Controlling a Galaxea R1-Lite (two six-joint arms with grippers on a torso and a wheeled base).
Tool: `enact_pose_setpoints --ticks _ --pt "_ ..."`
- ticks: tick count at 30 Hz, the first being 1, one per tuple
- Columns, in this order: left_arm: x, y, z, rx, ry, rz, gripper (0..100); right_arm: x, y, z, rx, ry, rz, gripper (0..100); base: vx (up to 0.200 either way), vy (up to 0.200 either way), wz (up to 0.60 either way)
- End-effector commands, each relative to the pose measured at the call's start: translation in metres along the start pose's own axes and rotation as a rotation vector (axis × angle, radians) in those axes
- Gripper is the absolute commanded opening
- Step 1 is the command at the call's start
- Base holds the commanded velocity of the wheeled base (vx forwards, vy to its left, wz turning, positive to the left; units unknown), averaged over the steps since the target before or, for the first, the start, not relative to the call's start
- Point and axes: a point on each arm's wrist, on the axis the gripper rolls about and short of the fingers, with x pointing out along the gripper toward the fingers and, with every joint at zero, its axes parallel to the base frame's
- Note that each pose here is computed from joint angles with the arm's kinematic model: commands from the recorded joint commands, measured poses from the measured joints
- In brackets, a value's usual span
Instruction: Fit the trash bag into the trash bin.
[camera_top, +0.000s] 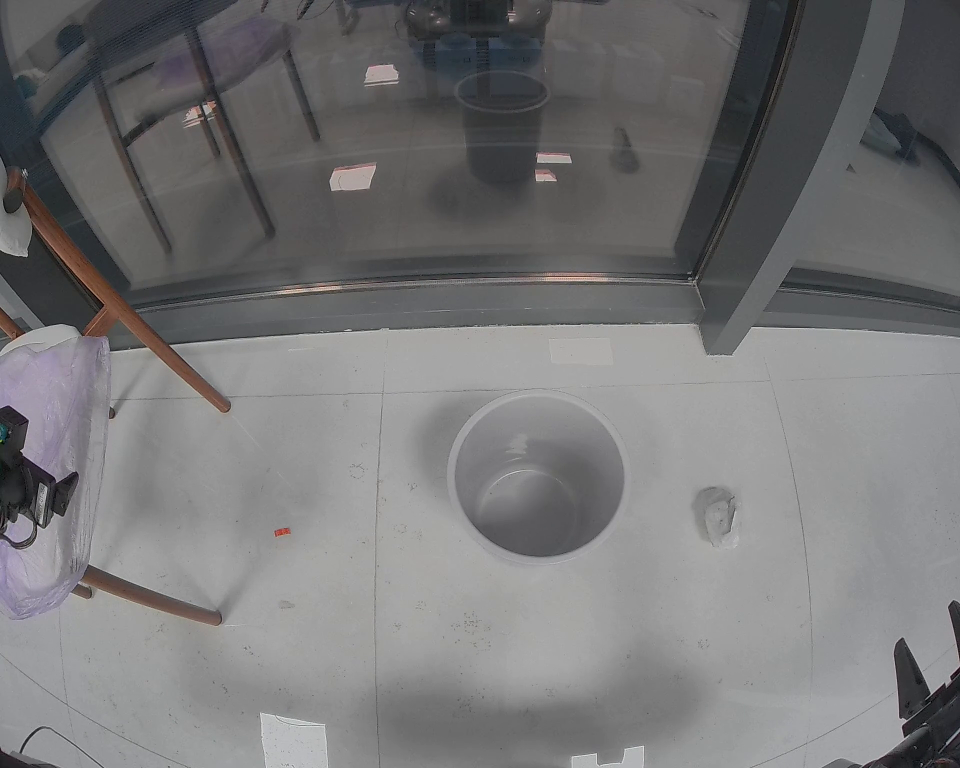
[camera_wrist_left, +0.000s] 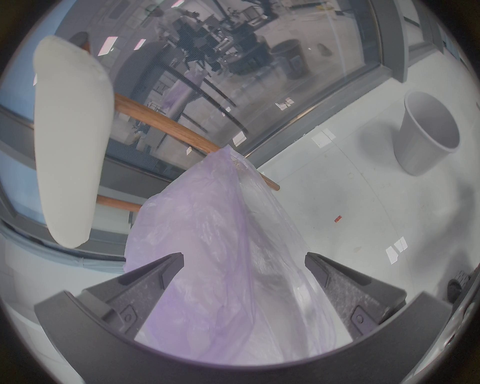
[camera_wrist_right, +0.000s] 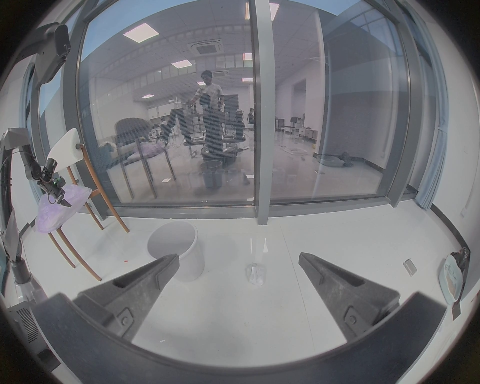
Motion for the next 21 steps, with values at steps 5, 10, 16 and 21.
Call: enact_pose_setpoints --ticks 5,10,16,21 --pt "0.05 0.004 0.003 0.086 0.047 -0.037 100 0.001 0.0 -0.004 0.001 0.019 -0.003 100 0.0 0.0 0.0" --pt "0.069 0.005 0.005 0.107 0.053 -0.045 100 0.001 0.0 -0.005 0.0 0.011 -0.005 100 0.0 0.0 0.0" --pt "0.078 -0.003 -0.002 0.113 0.085 -0.08 100 0.001 0.0 -0.005 0.0 0.012 -0.003 100 0.0 0.0 0.0" --pt "0.083 -0.008 -0.006 0.114 0.104 -0.103 100 0.002 0.0 -0.005 0.0 0.022 0.0 100 0.0 0.0 0.0"
